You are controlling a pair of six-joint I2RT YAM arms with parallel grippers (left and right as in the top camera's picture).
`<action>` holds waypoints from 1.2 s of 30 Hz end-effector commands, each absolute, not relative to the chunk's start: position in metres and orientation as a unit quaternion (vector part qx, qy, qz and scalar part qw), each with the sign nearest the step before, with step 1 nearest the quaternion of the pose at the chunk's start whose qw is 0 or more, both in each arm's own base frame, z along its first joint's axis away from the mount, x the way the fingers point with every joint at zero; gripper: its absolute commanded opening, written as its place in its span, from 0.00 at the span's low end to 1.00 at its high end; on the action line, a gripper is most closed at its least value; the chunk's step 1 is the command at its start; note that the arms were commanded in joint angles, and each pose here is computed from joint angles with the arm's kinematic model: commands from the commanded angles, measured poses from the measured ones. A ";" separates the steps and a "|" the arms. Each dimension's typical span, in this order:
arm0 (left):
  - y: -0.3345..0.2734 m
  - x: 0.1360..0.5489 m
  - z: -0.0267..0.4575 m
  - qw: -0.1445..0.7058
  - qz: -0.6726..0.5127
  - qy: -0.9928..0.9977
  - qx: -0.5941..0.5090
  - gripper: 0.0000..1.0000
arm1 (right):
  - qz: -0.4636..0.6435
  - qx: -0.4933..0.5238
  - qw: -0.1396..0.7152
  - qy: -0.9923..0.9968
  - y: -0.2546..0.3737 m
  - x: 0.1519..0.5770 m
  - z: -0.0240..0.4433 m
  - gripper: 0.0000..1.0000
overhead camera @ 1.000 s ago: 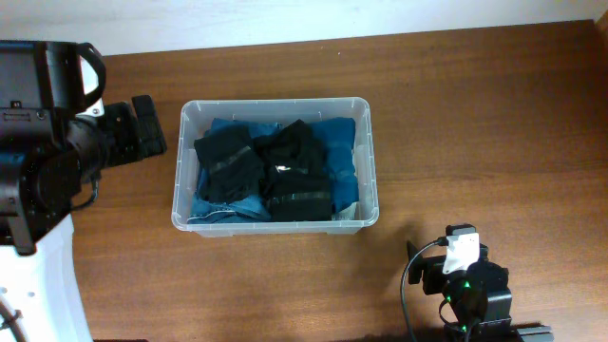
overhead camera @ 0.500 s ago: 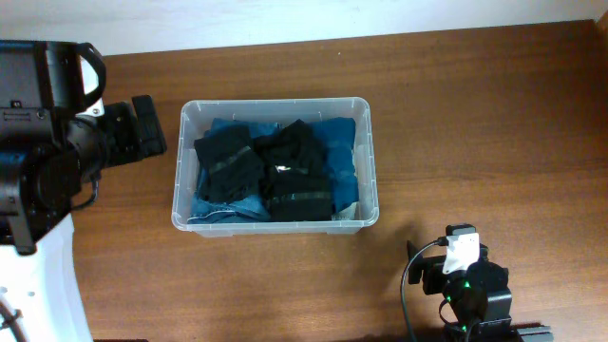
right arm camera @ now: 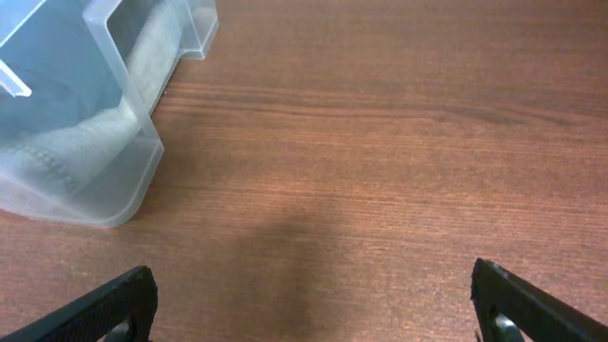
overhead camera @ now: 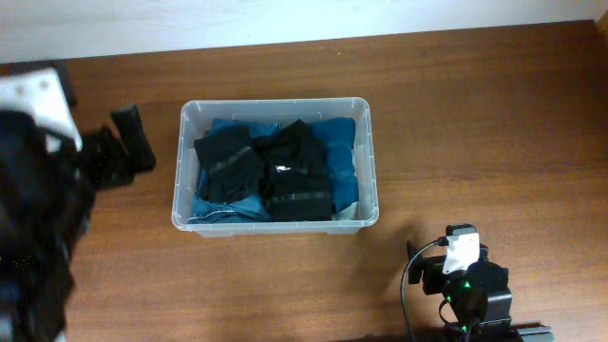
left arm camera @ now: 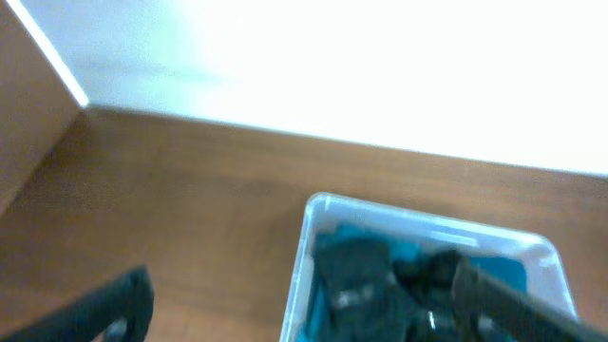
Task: Pack container
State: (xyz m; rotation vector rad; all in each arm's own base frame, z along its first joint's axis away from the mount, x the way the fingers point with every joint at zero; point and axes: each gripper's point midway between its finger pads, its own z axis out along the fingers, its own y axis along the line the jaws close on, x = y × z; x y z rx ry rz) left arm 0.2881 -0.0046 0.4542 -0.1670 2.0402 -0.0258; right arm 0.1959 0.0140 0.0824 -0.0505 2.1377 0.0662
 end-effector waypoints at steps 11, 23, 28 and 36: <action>-0.015 0.227 0.326 0.531 -0.022 0.847 0.008 1.00 | 0.028 -0.019 0.483 0.875 0.013 0.196 0.081 0.98; -0.010 0.205 0.231 0.547 -0.032 0.837 -0.003 1.00 | 0.028 -0.019 0.483 0.875 0.013 0.196 0.081 0.98; -0.010 0.198 0.197 0.545 -0.032 0.838 -0.003 1.00 | 0.028 -0.019 0.483 0.875 0.013 0.196 0.081 0.98; -0.010 0.196 0.170 0.565 -0.033 0.824 -0.002 1.00 | 0.028 -0.019 0.483 0.875 0.013 0.196 0.081 0.98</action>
